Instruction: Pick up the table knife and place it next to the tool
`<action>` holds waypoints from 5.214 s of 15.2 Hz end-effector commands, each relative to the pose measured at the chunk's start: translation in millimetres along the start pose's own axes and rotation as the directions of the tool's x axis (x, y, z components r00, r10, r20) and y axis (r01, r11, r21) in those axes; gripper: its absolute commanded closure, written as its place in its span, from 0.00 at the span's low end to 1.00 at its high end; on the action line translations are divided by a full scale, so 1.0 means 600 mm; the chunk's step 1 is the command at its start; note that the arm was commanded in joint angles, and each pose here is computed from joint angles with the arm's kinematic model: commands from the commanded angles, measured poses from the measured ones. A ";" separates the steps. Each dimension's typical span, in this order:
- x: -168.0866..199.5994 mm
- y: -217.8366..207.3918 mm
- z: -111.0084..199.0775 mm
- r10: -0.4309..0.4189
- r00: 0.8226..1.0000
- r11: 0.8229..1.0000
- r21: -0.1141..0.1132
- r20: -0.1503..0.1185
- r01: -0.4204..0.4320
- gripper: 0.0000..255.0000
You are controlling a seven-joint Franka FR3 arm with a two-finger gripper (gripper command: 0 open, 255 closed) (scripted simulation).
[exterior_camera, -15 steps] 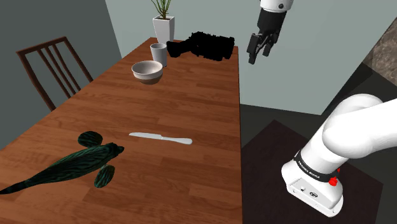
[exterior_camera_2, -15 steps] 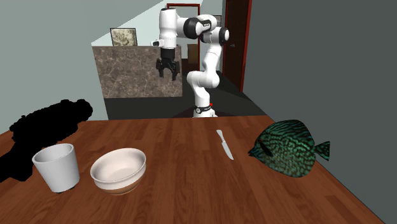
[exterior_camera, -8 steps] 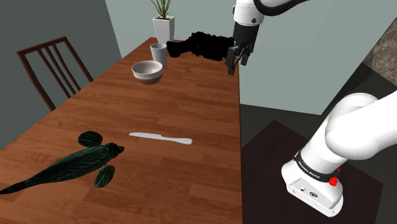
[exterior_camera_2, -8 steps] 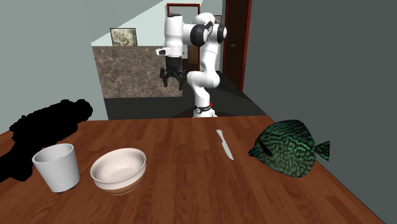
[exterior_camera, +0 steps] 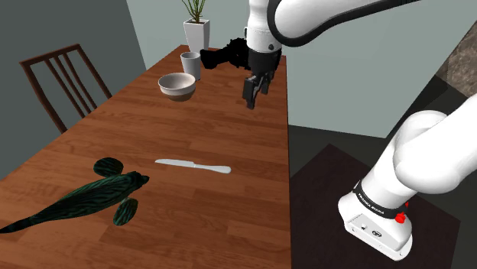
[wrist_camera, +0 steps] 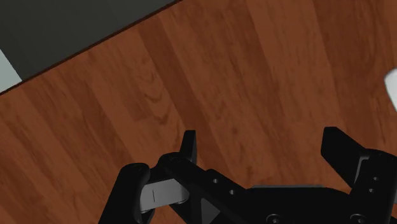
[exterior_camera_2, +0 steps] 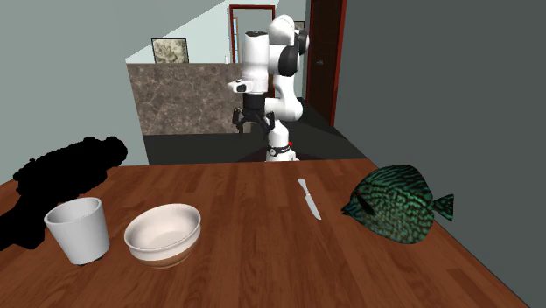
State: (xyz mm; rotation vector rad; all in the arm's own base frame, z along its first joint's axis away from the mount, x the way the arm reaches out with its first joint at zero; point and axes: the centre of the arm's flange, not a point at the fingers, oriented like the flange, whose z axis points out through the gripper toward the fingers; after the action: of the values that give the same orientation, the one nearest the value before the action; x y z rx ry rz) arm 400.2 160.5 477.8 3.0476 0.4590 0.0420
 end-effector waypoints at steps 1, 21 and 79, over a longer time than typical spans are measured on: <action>0.022 -0.040 0.017 -0.041 0.999 0.999 0.003 0.000 0.041 0.00; 0.122 -0.373 0.163 -0.372 0.928 0.928 0.021 -0.003 0.372 0.00; 0.127 -0.355 -0.096 -0.372 0.928 0.928 0.021 -0.003 0.372 1.00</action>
State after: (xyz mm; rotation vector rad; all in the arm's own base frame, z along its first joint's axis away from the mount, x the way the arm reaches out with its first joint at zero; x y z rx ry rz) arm 409.1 388.6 518.4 2.9211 1.0336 0.0184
